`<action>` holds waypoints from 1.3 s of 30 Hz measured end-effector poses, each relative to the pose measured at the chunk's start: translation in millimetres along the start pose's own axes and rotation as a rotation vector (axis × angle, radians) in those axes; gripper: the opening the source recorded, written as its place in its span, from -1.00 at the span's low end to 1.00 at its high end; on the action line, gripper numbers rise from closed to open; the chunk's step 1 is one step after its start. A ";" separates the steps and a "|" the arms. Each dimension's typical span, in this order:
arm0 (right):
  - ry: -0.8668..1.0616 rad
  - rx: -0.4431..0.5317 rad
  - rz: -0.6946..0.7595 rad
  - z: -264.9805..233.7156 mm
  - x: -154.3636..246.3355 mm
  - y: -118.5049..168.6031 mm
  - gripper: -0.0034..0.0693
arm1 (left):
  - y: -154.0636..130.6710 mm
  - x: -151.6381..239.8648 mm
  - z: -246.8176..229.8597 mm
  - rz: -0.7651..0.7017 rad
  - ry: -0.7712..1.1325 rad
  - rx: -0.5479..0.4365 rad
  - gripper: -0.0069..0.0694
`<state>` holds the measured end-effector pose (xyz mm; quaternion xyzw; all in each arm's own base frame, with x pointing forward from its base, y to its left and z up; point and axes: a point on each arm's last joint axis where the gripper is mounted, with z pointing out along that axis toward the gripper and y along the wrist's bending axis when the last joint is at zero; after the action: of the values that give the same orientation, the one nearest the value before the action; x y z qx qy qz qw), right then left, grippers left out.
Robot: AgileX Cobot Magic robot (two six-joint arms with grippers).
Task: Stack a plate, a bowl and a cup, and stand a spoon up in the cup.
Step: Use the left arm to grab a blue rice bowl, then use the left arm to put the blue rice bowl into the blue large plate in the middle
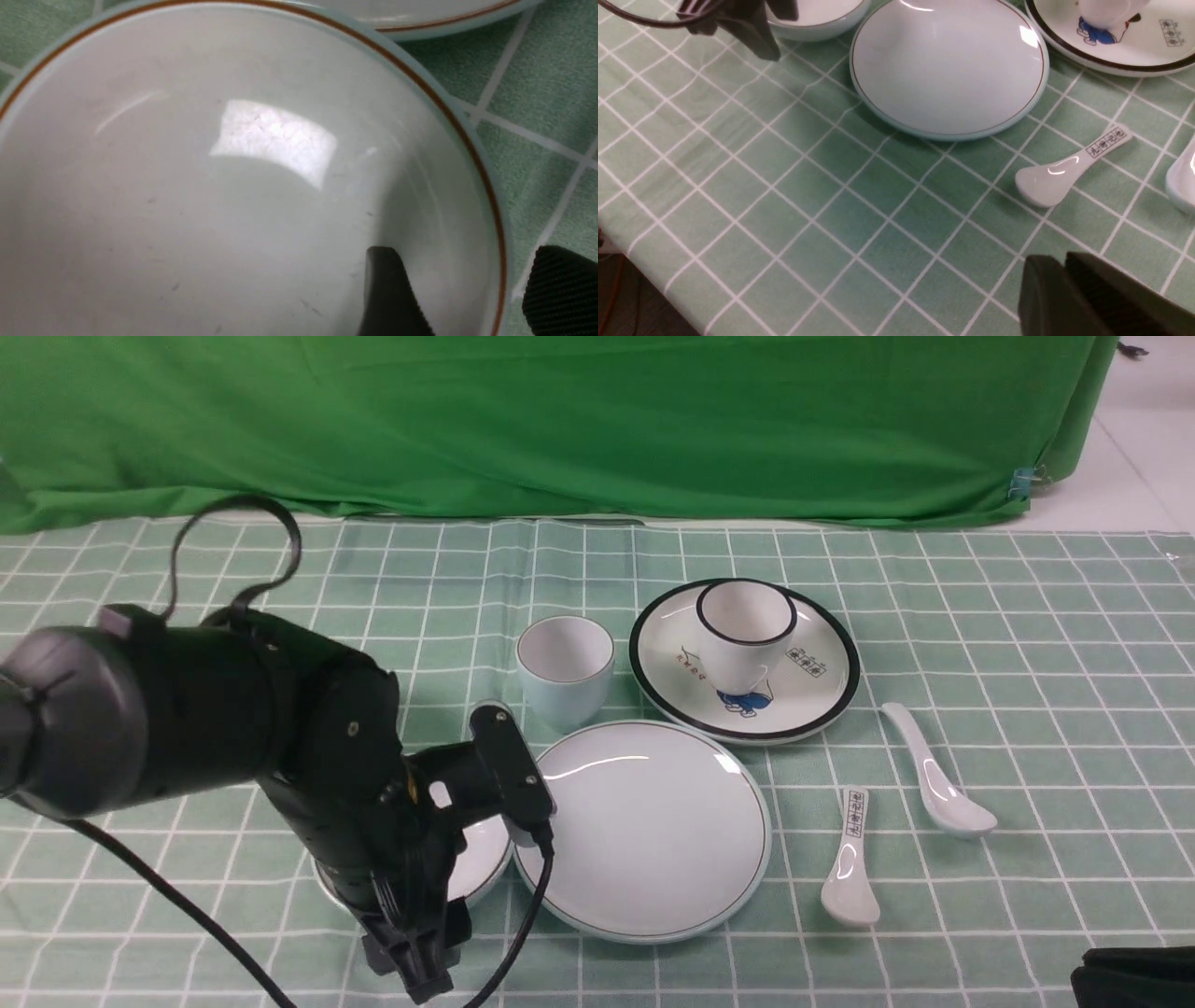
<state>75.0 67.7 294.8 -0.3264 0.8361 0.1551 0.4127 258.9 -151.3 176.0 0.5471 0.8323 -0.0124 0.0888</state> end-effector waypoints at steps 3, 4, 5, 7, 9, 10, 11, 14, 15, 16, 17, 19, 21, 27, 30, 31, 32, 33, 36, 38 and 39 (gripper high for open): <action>-0.003 -0.001 -0.001 0.0 -0.3 0.1 -0.66 | 0.7 -0.3 4.3 0.002 0.007 0.002 -0.11; -0.003 -0.001 0.000 0.0 -0.3 0.1 -0.66 | 0.6 -0.3 4.3 0.001 0.006 0.002 -0.22; -0.003 -0.001 0.000 0.0 -0.3 0.1 -0.66 | 0.5 -0.4 4.3 -0.001 0.005 0.004 -0.31; -0.003 -0.001 -0.007 0.0 -0.3 0.1 -0.66 | 1.6 -2.5 1.0 -0.004 -0.011 -0.004 -0.60; -0.003 -0.001 -0.009 0.0 -0.3 0.1 -0.66 | 1.6 -2.9 -2.2 -0.007 -0.016 -0.007 -0.65; -0.003 -0.001 -0.009 0.0 -0.3 0.1 -0.66 | 1.5 -2.8 -4.3 -0.012 -0.019 -0.009 -0.66; -0.003 -0.001 -0.009 0.0 -0.3 0.1 -0.66 | 0.8 -3.3 -8.2 -0.025 -0.022 -0.011 -0.69; -0.003 -0.001 -0.009 0.0 -0.3 0.1 -0.66 | -5.2 -5.9 -22.5 -0.070 -0.034 -0.021 -0.74; -0.006 -0.001 -0.009 0.0 -0.5 0.1 -0.66 | -12.0 -8.3 -34.9 -0.085 -0.040 -0.028 -0.75; -0.008 -0.001 -0.009 0.0 -0.7 0.1 -0.66 | -18.2 -12.9 -47.8 -0.073 -0.060 -0.045 -0.76; -0.011 -0.001 -0.009 0.0 -1.0 0.1 -0.66 | -21.8 -18.1 -59.3 -0.061 -0.094 -0.065 -0.76; -0.013 0.000 -0.010 0.0 -1.2 0.1 -0.66 | -27.1 -30.0 -79.0 -0.033 -0.165 -0.095 -0.76; -0.015 0.000 -0.010 0.0 -1.4 0.1 -0.66 | -31.4 -42.0 -88.6 -0.005 -0.213 -0.109 -0.76; -0.014 0.000 -0.010 0.7 -1.7 0.1 -0.66 | -44.4 -81.5 -70.4 0.088 -0.243 -0.095 -0.76; -0.014 0.000 -0.008 1.0 -1.8 0.1 -0.66 | -45.1 -98.1 -46.3 0.107 -0.236 -0.085 -0.76; -0.014 0.000 -0.008 1.0 -1.8 0.1 -0.66 | -43.3 -101.9 -37.6 0.112 -0.221 -0.085 -0.76; -0.014 0.000 -0.007 1.0 -1.8 0.0 -0.66 | -42.3 -104.6 -31.3 0.117 -0.209 -0.083 -0.76; -0.014 0.000 -0.007 1.0 -1.8 0.0 -0.66 | -41.2 -106.2 -27.1 0.123 -0.199 -0.084 -0.76; -0.014 0.000 -0.001 1.0 -1.8 0.0 -0.66 | -39.8 -110.7 -16.7 0.133 -0.192 -0.081 -0.76; -0.014 0.000 -0.001 1.0 -1.8 0.0 -0.66 | -40.1 -112.3 -14.7 0.148 -0.194 -0.074 -0.76; -0.014 0.000 -0.001 1.0 -1.8 0.0 -0.66 | -40.6 -112.9 -13.6 0.151 -0.195 -0.067 -0.76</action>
<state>76.4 69.0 295.7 -0.3258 0.8330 0.1571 0.4187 263.6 -268.5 204.5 0.6011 0.7760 -0.0309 0.1884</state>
